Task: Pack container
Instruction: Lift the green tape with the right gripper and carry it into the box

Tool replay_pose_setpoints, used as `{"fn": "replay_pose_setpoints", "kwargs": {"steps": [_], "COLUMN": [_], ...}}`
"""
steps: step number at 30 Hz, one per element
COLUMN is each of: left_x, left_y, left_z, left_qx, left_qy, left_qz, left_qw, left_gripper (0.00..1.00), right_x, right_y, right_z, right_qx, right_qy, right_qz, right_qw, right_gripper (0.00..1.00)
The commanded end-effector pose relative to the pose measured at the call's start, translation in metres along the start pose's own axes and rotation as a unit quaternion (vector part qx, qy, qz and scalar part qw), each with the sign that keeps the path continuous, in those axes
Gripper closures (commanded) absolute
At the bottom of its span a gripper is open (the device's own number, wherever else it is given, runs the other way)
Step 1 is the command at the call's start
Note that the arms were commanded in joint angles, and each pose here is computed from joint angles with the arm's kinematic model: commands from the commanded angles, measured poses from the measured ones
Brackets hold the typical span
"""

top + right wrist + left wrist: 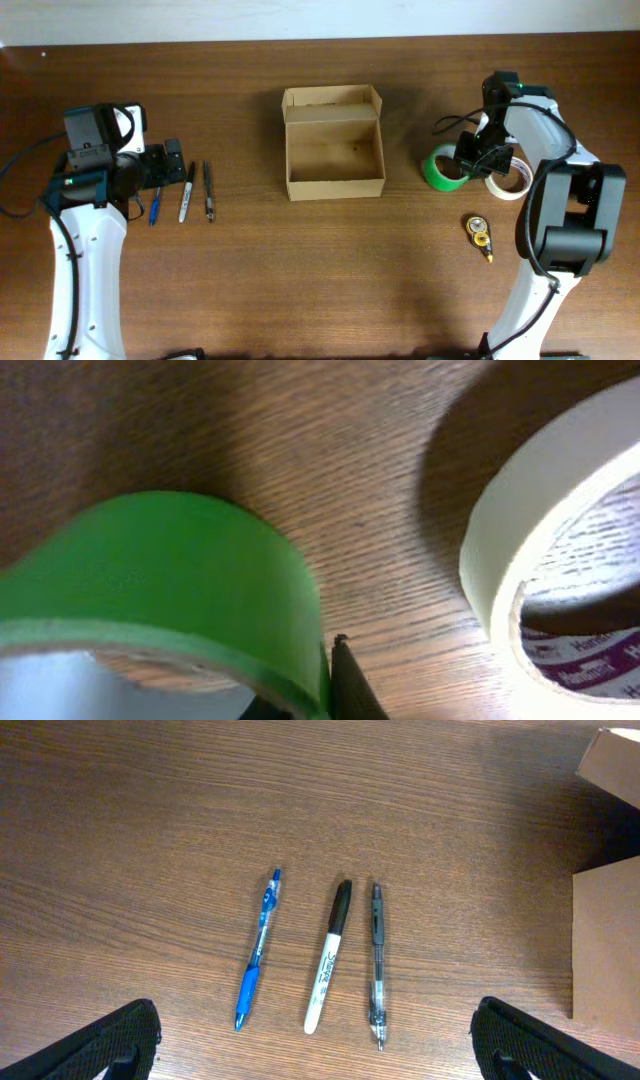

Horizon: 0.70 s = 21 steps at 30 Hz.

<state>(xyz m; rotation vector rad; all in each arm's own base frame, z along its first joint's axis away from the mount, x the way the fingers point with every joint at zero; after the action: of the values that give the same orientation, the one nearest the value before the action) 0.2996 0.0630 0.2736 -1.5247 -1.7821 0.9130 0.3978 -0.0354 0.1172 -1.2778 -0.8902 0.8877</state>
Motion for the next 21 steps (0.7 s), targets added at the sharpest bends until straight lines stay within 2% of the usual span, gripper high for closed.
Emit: {"fn": "replay_pose_setpoints", "kwargs": {"steps": [1,6,11,16,21], "left_x": [0.002,0.002,0.002,0.002,0.002], "left_y": [-0.002,-0.002,-0.002,-0.002,-0.002], "left_z": [-0.004,-0.004,-0.004,-0.004,-0.004], "left_qx": [-0.006,-0.006,-0.006,-0.006,-0.006], "left_qy": [0.008,0.008,0.008,0.008,0.008], "left_qz": [-0.004,-0.004,-0.004,-0.004,-0.004], "left_qw": [1.000,1.000,1.000,1.000,1.000], "left_gripper": [0.01,0.01,0.00,0.01,0.00], "right_x": [-0.002,0.002,0.019,0.056,0.100], "right_y": [0.004,-0.034,-0.130,-0.238,-0.271], "right_z": [-0.001,-0.002,0.010,0.061,0.113], "right_qx": [0.004,-0.031,-0.131,-0.264,-0.307], "right_qy": [0.003,-0.001,-0.024,-0.121,-0.225], "right_qz": [0.004,-0.007,-0.060,-0.130,-0.159], "right_qw": [1.000,0.999,0.989,0.948,0.911], "right_gripper": [0.96,0.96,0.96,0.96,0.96]}}
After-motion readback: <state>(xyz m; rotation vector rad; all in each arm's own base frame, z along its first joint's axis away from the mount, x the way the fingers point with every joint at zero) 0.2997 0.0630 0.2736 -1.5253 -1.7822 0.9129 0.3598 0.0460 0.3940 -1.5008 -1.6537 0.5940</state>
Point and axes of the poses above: each gripper's point midway between its finger pads, its own y axis out along the fingers, its own x axis along the line the jaws close on, z = x × y, the point moved 10 cm from there along -y, back along the fingers, and after that the axes turned 1 degree about y, right-handed, at the moved point
